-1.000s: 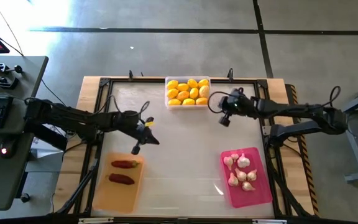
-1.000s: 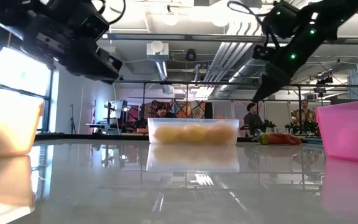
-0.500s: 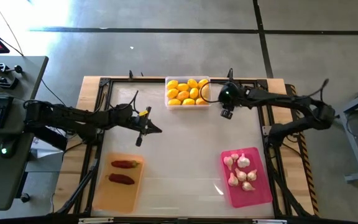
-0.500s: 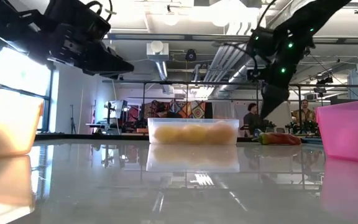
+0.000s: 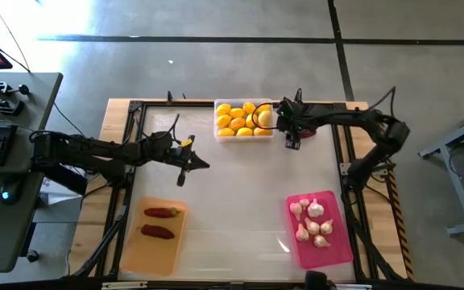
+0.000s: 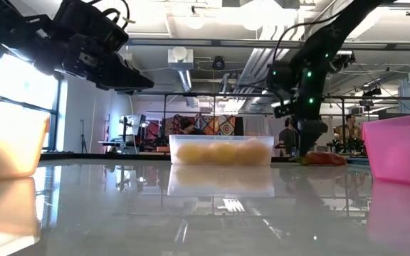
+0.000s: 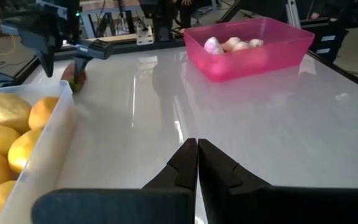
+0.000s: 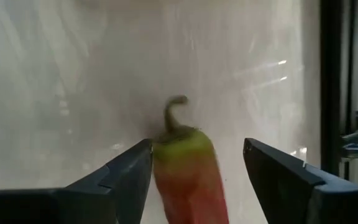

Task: Sort produce into baskets
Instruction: Put the chili pepper into the yellow bin

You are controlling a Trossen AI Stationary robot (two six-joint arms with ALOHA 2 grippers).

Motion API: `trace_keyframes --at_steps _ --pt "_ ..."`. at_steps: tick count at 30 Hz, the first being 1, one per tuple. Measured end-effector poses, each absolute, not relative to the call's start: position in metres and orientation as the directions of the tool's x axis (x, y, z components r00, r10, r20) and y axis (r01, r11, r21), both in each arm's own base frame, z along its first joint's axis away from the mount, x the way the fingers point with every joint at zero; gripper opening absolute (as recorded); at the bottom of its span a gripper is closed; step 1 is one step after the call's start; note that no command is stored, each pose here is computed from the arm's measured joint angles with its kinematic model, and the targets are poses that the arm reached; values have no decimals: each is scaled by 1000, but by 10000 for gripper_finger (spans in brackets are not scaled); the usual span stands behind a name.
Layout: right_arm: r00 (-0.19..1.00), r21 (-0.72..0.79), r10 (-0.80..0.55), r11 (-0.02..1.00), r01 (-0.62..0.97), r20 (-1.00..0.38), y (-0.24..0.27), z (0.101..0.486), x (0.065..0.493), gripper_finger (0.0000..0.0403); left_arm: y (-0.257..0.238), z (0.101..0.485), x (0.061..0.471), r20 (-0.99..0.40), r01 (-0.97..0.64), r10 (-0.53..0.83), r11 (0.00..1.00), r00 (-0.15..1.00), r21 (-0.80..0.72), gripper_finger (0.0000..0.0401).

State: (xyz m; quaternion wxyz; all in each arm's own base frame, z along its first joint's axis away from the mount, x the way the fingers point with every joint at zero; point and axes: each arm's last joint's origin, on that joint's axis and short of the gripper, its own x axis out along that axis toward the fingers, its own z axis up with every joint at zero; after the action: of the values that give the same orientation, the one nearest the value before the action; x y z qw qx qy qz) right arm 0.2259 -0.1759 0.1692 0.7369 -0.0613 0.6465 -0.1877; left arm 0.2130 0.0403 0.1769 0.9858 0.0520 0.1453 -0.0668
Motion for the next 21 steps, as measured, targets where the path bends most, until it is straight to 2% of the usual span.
trace_keyframes --at_steps 11,21 --pt "-36 -266 -264 948 174 -964 -183 148 224 236 40 175 212 -314 149 -119 986 942 74 0" --pt "-26 -252 -253 939 235 -967 -177 154 223 134 41 175 213 -315 116 -83 990 945 86 0"
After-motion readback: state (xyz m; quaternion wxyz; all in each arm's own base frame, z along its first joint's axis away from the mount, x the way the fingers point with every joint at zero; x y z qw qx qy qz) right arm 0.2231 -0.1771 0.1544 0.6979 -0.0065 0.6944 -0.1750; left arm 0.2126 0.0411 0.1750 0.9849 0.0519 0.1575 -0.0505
